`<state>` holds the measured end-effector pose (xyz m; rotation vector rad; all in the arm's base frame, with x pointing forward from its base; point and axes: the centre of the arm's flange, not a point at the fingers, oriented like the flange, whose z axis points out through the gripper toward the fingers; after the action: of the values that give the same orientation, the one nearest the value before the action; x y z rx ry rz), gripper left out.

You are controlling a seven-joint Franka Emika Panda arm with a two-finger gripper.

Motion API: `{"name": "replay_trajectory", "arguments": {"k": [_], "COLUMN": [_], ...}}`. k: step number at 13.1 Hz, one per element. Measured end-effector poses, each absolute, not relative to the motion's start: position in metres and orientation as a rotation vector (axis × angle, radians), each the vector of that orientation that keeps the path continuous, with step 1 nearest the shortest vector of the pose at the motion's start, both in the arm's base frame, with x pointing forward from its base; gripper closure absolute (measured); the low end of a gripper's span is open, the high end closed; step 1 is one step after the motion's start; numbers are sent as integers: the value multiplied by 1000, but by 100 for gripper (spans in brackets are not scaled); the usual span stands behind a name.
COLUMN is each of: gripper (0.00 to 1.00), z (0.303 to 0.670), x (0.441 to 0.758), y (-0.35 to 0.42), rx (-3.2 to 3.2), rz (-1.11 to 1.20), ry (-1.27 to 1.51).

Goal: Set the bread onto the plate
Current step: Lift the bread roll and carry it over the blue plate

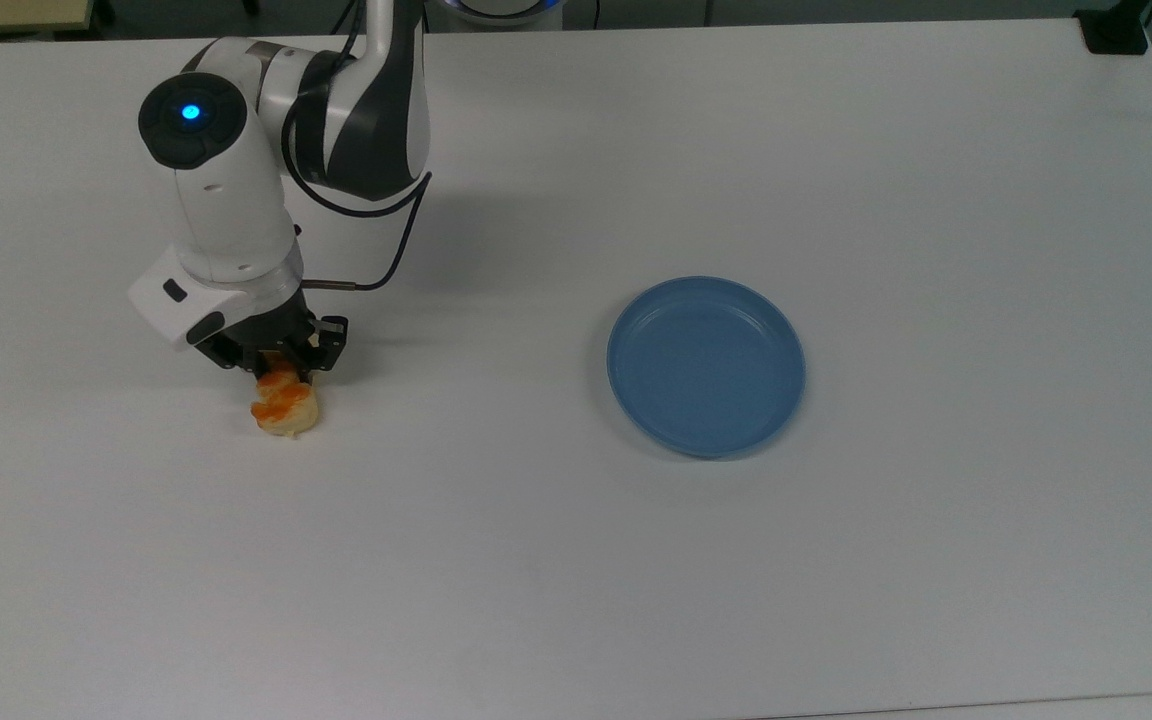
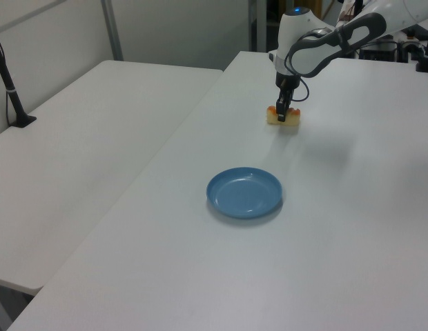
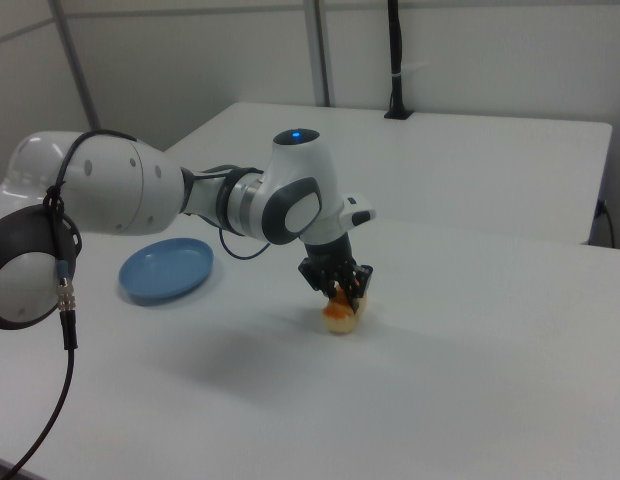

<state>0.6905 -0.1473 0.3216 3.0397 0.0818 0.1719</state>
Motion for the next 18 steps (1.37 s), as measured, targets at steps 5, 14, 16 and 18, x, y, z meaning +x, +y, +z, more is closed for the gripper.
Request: {"name": "replay_trajectory", "arguments": {"k": [5,14,16,18], "gripper": [61,61,61,60], "z": [375,379,362,349], "x": [697,643,652,656], "y": [-6,239,244,248], "rx": [3072,3103,3117,3126], "rz": [193,101,153,181], "ry": [128,-69,-131,-140]}}
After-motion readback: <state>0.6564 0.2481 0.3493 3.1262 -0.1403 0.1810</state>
